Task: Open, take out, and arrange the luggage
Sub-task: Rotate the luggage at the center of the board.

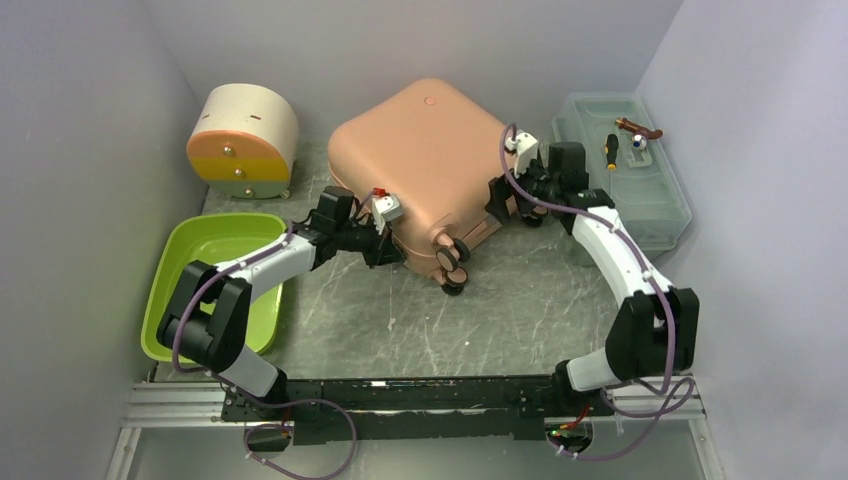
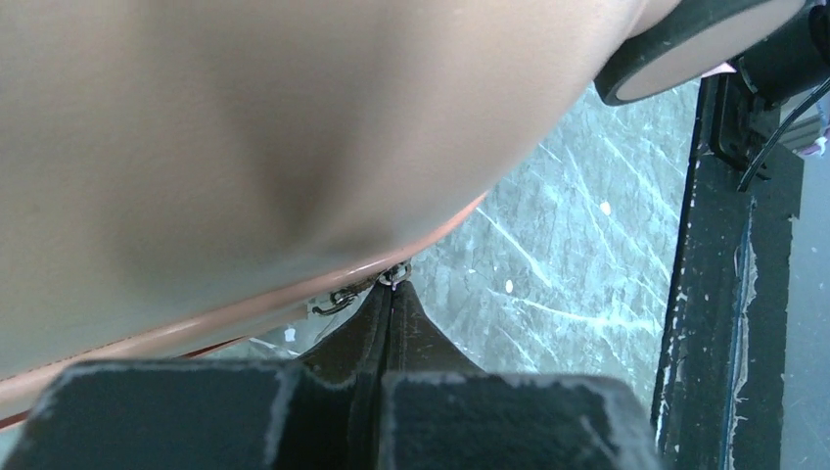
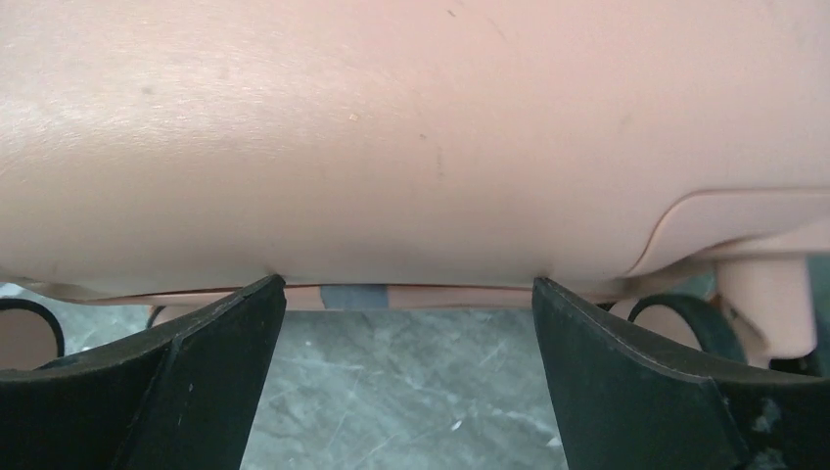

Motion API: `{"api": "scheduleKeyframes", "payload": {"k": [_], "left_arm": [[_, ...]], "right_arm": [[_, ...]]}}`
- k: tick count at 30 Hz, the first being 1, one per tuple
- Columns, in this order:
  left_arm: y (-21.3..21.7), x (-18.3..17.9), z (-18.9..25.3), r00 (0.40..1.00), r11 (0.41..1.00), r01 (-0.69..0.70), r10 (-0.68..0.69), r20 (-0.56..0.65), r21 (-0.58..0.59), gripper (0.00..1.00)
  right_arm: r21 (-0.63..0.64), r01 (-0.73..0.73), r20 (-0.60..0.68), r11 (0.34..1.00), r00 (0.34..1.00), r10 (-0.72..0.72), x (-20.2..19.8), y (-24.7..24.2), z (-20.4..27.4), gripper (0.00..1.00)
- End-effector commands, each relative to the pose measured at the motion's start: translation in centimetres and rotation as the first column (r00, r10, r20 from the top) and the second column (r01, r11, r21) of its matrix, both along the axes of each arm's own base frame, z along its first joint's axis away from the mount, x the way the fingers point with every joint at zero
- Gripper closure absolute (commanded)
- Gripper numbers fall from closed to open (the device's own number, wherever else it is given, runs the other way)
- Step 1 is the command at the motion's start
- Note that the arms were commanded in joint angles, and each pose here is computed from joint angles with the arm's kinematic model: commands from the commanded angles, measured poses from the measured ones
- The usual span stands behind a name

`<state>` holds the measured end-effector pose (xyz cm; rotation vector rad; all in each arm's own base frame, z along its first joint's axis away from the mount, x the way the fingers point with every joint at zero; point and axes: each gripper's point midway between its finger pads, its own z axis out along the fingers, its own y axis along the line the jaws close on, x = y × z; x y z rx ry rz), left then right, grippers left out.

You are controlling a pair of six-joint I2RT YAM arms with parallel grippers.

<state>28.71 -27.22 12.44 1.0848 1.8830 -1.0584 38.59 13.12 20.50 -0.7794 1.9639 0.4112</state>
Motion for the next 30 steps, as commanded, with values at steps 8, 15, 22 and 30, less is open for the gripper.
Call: {"api": "scheduleKeyframes", "payload": {"k": [8,15,22,30], "left_arm": [[-4.8,-2.1,3.2,0.98,0.989,0.146,-0.149,0.132,0.032,1.0],[-7.5,-1.6,3.0,0.991,0.991,0.11,-0.115,0.072,0.07,1.0],[-11.3,-3.1,2.9,0.987,0.982,0.159,-0.16,0.002,0.101,1.0],[-14.7,-6.1,2.8,0.965,0.958,0.257,-0.247,-0.086,0.125,1.0]], "right_arm": [[0.16,-0.089,-0.113,0.983,0.988,0.108,3.7,3.6,-0.6,0.03],[0.232,-0.137,-0.137,0.963,0.976,0.172,4.6,5.7,-0.1,0.05],[0.244,-0.171,-0.16,0.955,0.964,0.214,4.3,7.3,-0.9,0.06],[0.252,-0.182,-0.147,0.951,0.964,0.223,3.9,7.8,-0.2,0.06]]}}
